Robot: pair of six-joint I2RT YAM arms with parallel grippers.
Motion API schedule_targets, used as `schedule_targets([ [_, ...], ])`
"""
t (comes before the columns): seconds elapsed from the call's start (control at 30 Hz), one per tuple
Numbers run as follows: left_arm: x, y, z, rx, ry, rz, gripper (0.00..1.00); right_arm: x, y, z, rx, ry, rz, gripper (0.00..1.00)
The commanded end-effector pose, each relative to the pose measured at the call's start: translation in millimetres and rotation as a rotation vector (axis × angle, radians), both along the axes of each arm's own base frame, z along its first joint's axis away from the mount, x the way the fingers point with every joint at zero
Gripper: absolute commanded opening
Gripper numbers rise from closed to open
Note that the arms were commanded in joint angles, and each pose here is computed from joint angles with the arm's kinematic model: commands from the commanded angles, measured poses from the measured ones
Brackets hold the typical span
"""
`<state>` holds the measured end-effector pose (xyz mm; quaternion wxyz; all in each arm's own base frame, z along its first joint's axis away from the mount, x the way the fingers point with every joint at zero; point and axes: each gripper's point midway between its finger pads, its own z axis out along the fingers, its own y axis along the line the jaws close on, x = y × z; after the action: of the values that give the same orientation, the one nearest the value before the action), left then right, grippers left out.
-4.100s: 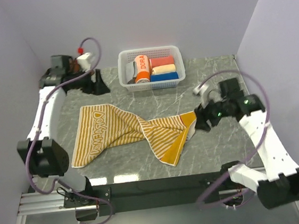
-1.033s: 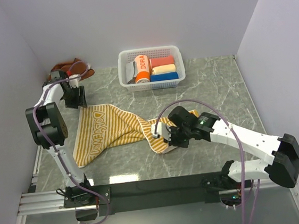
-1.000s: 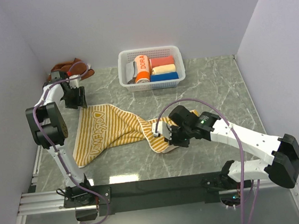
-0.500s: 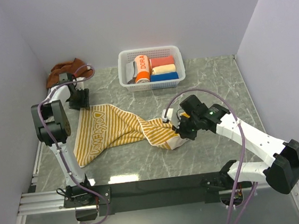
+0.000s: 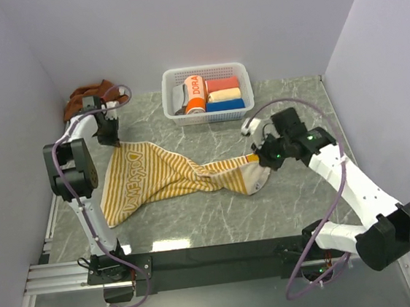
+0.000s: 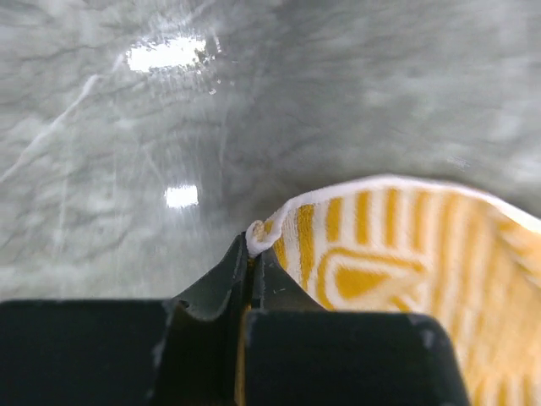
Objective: Roll the towels
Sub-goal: Flatten the towel
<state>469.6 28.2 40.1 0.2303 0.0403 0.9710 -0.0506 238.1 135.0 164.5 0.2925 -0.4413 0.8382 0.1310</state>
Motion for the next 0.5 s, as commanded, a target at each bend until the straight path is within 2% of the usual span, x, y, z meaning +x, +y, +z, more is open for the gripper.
schedule_targets([
  [0.0, 17, -4, 124, -0.066, -0.266, -0.002, 0.00, 23, -27, 57, 0.065, -0.141, -0.129, 0.00],
  [0.07, 15, -1, 175, -0.074, -0.369, -0.005, 0.00, 31, -41, 75, 0.067, -0.190, -0.179, 0.00],
  [0.17, 6, -5, 221, -0.116, -0.468, -0.027, 0.00, 40, -64, 96, 0.064, -0.260, -0.259, 0.00],
  [0.27, -21, -12, 275, -0.133, -0.579, -0.050, 0.00, 46, -86, 133, 0.077, -0.360, -0.332, 0.00],
  [0.33, -37, -12, 287, -0.149, -0.606, -0.043, 0.00, 41, -94, 149, 0.088, -0.399, -0.350, 0.00],
  [0.37, -53, -12, 307, -0.142, -0.655, -0.043, 0.00, 39, -104, 159, 0.085, -0.428, -0.377, 0.00],
  [0.43, -72, -8, 313, -0.145, -0.676, -0.023, 0.00, 26, -109, 169, 0.080, -0.463, -0.387, 0.00],
  [0.47, -91, -10, 330, -0.142, -0.723, -0.024, 0.00, 16, -115, 177, 0.073, -0.502, -0.400, 0.00],
])
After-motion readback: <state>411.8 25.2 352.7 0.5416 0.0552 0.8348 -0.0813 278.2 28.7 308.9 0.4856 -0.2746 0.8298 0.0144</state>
